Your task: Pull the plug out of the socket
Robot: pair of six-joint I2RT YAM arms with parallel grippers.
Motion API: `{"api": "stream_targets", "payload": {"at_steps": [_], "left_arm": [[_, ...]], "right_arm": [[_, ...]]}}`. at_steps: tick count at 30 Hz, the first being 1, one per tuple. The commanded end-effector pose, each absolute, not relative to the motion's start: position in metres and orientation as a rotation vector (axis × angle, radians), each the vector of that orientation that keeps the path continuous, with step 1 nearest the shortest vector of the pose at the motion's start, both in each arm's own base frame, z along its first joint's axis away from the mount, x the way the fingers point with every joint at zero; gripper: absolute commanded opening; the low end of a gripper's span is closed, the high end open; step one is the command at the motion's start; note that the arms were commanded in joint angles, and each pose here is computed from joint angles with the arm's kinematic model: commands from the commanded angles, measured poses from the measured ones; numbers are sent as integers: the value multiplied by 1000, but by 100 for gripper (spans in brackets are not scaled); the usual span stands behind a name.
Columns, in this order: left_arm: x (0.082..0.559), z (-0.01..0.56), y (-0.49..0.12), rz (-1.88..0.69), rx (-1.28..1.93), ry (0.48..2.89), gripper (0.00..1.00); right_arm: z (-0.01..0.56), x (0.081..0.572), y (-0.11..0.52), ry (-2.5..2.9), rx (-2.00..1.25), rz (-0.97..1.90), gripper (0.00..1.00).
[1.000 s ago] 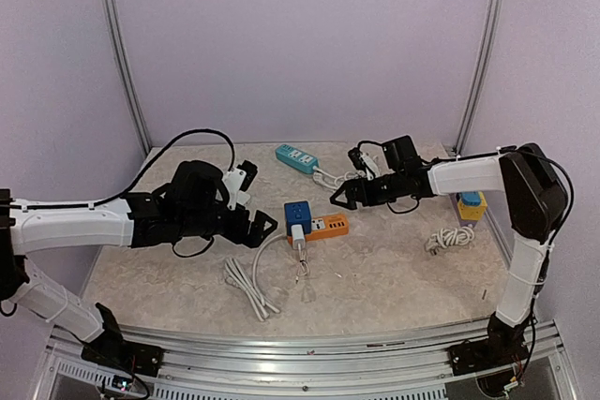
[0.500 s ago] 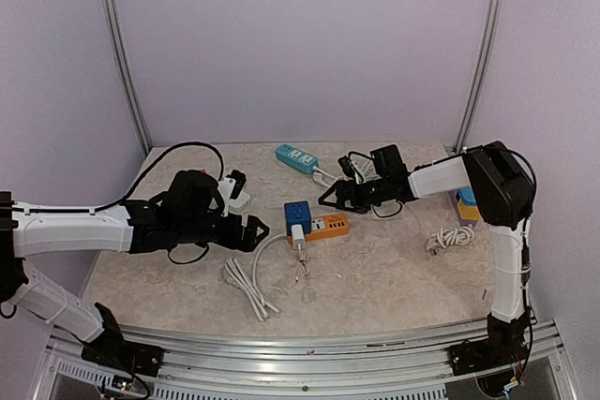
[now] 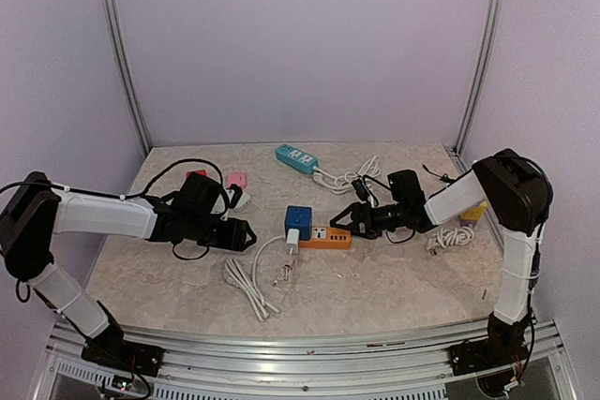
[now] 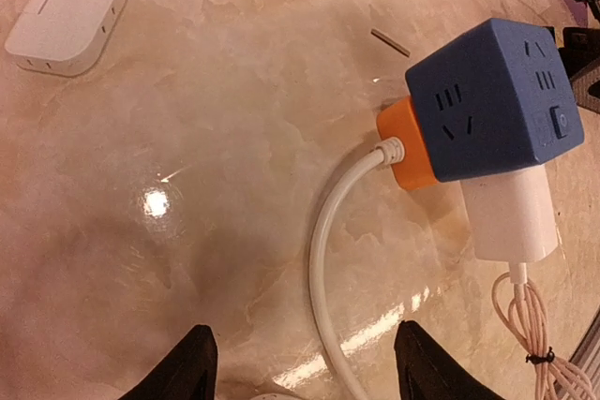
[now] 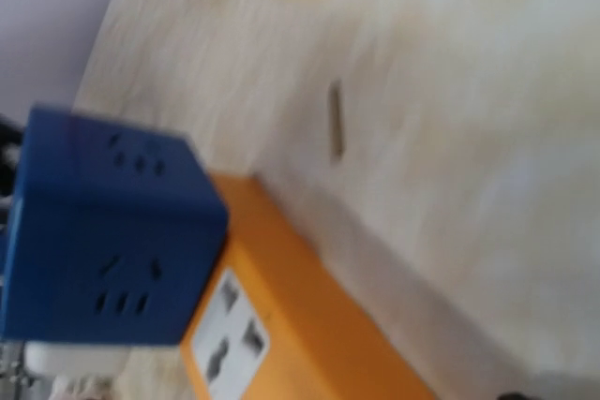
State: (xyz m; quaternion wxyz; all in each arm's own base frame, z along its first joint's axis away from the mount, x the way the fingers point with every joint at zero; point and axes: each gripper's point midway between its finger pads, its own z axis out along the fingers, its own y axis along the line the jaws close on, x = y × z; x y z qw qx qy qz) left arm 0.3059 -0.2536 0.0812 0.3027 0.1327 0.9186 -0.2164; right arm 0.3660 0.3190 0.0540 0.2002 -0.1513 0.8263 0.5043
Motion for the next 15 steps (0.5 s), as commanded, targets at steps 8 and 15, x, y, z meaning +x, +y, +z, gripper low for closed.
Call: {"api": "stream_targets", "payload": {"at_steps": [8,15], "left_arm": [[322,42,-297,-716,549,2511,45],[327,28,-321,-829,622,2512,34]], "right_arm": [[65,287,315,2264,-372,1587,89],[74,244,326,2225,-391,1675,86]]}}
